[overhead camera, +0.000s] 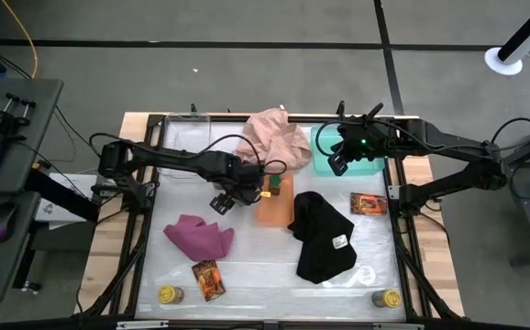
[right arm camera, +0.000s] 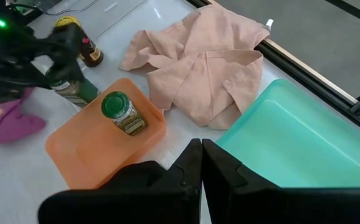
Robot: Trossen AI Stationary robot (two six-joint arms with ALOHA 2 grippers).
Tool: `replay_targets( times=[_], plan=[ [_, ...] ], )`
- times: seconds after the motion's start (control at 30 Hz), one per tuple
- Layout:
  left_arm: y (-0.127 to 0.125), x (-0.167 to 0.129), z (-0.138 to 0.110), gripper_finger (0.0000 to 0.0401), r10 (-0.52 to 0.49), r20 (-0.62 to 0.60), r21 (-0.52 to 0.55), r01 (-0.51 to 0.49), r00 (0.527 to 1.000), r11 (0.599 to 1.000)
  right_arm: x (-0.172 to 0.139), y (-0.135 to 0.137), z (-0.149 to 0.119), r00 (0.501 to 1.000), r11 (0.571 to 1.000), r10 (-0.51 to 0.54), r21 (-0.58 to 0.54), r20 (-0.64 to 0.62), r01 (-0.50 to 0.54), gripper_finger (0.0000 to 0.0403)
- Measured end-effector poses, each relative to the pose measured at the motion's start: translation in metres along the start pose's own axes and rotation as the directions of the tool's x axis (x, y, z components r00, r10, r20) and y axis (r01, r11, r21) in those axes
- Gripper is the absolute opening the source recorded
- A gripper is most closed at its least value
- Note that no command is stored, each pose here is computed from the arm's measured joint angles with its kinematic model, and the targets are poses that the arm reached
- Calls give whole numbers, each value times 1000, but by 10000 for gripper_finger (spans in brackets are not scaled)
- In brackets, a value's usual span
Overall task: Sort spices by type
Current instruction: Put the green seasoning bottle into the orange bin
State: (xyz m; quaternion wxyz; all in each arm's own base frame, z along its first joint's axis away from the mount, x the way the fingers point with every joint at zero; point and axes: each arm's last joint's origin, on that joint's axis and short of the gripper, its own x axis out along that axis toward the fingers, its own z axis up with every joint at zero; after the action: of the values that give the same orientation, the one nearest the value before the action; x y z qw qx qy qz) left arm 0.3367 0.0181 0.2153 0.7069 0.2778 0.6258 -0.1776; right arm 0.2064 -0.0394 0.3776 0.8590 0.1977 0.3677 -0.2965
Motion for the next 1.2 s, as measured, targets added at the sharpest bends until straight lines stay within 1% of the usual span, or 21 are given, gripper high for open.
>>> replay_targets(
  times=[0.17,0.27,0.37,0.5,0.6,0.7,0.8,0.87,0.93,0.97,1.03,1.1,1.13,1.2],
  plan=[
    [1,17,3,302,-36,-38,2,36,999,999,0,0,0,1000,1000,0,-1,0,0,0],
    [-1,22,4,286,-50,-54,8,51,997,999,0,0,0,1000,1000,0,-1,0,0,0],
    [-3,23,6,244,-56,-61,-7,56,997,998,0,0,0,1000,1000,0,-1,0,0,0],
    [-5,19,6,158,-60,-47,-36,58,997,998,0,0,0,1000,1000,0,-1,-1,0,0],
    [-6,11,4,160,-80,-14,-90,78,997,993,0,0,0,1000,1000,0,-2,-1,0,0],
    [-8,-12,-6,160,-76,8,-167,76,997,983,0,0,0,1000,1000,0,-2,-1,0,0],
    [-9,-43,-18,160,-10,80,-296,33,997,955,0,0,0,1000,1000,-1,-5,-1,1,0],
    [-10,-66,-23,160,65,158,-416,6,985,909,0,0,0,1000,1000,-1,-2,-1,1,0],
    [-12,-87,-22,160,152,269,-517,9,951,856,0,0,0,1000,1000,-2,-2,-4,2,0],
    [-12,-93,-19,160,179,319,-545,26,931,838,0,0,0,1000,1000,-2,-2,-4,2,0],
    [-15,-99,-10,160,213,389,-579,58,896,813,0,0,0,1000,1000,-3,-2,-4,3,0],
    [-16,-94,3,160,215,417,-598,89,883,796,0,0,0,1000,1000,-3,-2,-5,3,0],
    [-15,-90,11,160,208,417,-607,101,885,788,0,0,0,1000,1000,-3,-2,-5,3,0],
    [-11,-78,26,160,174,389,-620,118,904,776,0,0,-1,1000,1000,-5,-3,-8,5,0]
  ],
)
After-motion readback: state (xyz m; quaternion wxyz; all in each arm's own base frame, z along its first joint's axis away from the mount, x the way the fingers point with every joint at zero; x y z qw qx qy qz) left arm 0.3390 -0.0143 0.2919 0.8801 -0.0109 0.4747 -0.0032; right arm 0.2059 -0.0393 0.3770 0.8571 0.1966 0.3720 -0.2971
